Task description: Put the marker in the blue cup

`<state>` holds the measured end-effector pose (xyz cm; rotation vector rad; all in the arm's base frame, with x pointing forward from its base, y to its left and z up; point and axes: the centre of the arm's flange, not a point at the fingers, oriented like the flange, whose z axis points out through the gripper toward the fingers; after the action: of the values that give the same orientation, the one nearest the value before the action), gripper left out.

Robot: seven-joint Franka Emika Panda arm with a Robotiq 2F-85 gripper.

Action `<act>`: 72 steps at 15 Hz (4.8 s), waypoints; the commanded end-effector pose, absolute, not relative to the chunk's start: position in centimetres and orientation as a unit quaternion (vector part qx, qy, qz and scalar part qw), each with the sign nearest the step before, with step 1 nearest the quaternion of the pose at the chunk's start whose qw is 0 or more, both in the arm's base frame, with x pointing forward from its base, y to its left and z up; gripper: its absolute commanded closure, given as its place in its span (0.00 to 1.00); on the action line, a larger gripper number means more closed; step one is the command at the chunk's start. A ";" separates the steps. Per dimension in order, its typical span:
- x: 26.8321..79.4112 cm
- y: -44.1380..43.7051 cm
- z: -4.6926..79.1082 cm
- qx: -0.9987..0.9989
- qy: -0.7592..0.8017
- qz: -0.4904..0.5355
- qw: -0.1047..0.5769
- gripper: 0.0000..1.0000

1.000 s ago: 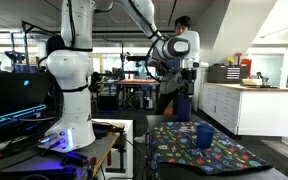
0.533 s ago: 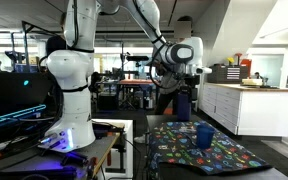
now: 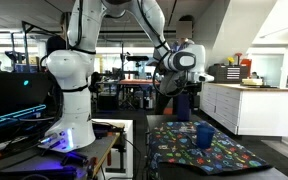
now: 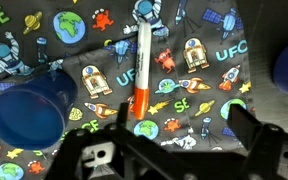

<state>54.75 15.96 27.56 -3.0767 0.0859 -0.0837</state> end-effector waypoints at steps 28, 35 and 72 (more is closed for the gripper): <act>59.3 13.9 17.6 -0.999 0.004 0.031 0.018 0.00; 59.6 13.6 17.2 -0.999 0.011 0.030 0.015 0.46; 64.0 11.6 34.4 -0.995 0.022 -0.090 0.033 0.94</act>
<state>64.82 12.94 32.11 -3.0763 0.0700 -0.1820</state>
